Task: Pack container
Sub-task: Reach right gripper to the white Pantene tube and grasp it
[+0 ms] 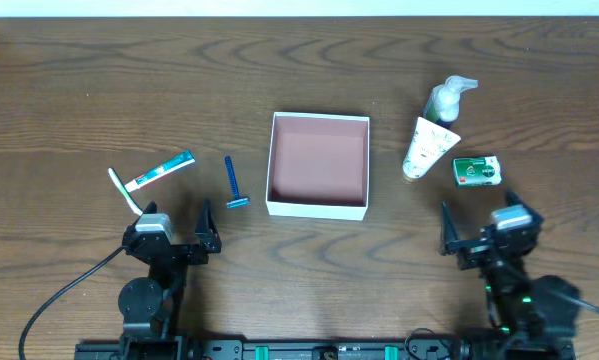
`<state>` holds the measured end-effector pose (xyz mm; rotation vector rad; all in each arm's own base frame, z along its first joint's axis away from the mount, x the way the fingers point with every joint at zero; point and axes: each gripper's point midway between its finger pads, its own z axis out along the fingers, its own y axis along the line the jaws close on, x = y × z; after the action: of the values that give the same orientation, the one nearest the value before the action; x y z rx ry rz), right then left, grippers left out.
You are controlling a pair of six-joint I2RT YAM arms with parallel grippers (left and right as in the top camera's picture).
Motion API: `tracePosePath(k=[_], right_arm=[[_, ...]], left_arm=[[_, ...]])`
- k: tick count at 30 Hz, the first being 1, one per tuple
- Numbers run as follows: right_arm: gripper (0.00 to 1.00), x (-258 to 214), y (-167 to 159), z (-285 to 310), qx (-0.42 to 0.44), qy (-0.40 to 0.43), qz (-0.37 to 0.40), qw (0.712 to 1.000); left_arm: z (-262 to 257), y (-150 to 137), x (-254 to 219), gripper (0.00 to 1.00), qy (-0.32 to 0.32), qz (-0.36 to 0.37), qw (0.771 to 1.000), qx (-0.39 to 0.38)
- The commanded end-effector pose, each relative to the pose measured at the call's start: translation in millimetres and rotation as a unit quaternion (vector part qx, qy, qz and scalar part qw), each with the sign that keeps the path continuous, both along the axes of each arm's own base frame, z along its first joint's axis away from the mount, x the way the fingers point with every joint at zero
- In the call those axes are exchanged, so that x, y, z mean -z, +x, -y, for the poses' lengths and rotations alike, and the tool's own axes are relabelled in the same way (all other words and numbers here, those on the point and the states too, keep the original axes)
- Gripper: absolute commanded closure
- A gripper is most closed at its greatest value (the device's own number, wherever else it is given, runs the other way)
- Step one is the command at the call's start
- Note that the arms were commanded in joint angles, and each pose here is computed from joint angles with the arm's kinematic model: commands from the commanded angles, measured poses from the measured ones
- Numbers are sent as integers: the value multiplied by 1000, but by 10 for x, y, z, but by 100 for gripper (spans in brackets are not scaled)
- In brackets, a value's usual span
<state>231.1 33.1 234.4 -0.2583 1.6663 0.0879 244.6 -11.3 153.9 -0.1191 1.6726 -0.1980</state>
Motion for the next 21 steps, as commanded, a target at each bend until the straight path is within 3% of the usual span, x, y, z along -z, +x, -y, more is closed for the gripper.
tracePosePath(k=[1,5,11,15,18,21], right_arm=[[1,-619,-30,-176,-52,28,-11,998],[1,-912,151,-288,-86,47,-117,988],[1,-1028,548,-369,-108,84,-286,948],[1,-891,834,-354,-108,86,-334,932],[1,-646,991,-313,-123,35,-353,927],[10,-423,1108,-218,-117,-6,-373,920]], left_arm=[[8,-6,169,2,0,-26,1000,3],[8,-6,169,2,0,-26,1000,3],[8,-6,169,2,0,-26,1000,3],[8,-6,169,2,0,-26,1000,3],[8,-6,169,2,0,-26,1000,3],[8,-6,169,2,0,-26,1000,3]])
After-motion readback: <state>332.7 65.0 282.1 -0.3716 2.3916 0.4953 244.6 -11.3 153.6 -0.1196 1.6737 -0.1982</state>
